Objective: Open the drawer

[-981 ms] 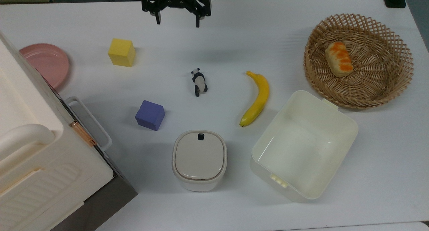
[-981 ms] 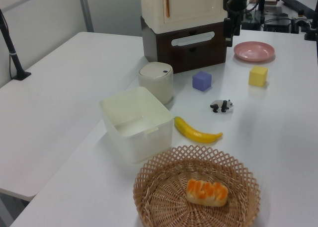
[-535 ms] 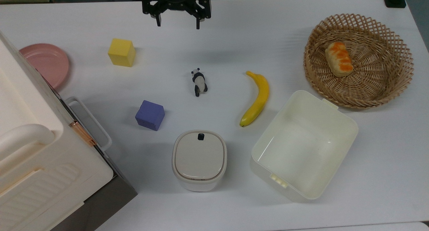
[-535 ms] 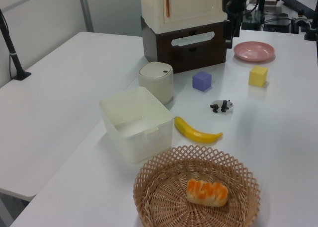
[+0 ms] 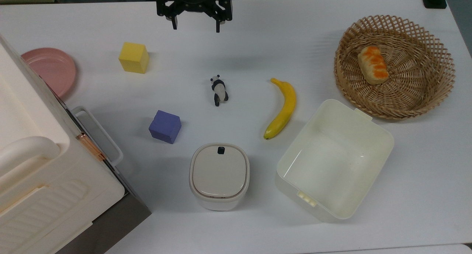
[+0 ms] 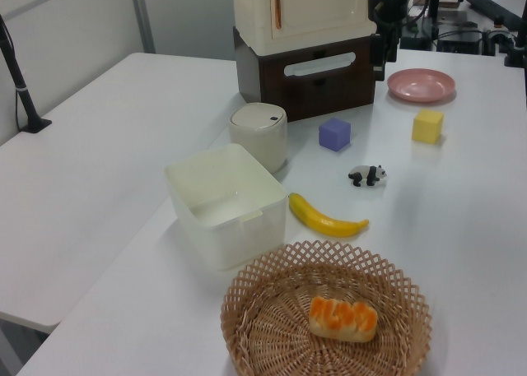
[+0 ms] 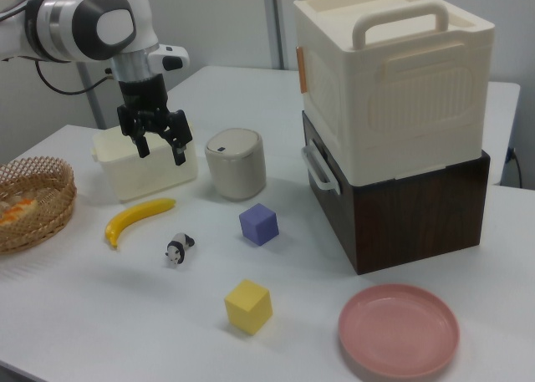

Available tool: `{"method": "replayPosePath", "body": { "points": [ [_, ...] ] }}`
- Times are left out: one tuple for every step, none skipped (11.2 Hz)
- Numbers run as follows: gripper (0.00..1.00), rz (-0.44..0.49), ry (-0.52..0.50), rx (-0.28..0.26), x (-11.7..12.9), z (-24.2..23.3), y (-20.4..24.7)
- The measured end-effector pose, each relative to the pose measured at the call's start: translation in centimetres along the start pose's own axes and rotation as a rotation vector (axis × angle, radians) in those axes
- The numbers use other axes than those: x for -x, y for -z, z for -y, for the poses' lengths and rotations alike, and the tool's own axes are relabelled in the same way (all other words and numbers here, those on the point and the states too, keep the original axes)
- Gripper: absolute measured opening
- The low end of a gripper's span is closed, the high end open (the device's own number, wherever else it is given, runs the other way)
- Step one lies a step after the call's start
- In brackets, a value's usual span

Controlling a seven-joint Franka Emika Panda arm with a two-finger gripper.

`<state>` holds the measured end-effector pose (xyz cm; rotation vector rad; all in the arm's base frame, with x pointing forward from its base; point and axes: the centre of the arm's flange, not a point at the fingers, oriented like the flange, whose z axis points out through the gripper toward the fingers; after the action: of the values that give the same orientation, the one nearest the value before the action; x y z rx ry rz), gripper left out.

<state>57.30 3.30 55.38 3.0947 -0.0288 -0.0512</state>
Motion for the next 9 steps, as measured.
{"method": "replayPosePath", "body": {
  "points": [
    [1.0,0.002,0.0,0.0,-0.07,0.03,-0.12],
    [1.0,0.004,0.003,0.004,-0.15,0.03,-0.24],
    [1.0,0.005,0.024,0.008,-0.2,0.01,-0.32],
    [1.0,0.006,0.066,0.009,-0.23,0.01,-0.4],
    [1.0,0.007,0.109,0.009,-0.26,0.01,-0.45],
    [1.0,0.008,0.145,0.009,-0.29,0.02,-0.46],
    [1.0,0.007,0.159,0.009,-0.3,0.02,-0.44],
    [1.0,0.005,0.167,0.016,-0.32,-0.05,-0.35],
    [1.0,0.001,0.191,0.033,-0.38,-0.21,-0.14]
  ]
}}
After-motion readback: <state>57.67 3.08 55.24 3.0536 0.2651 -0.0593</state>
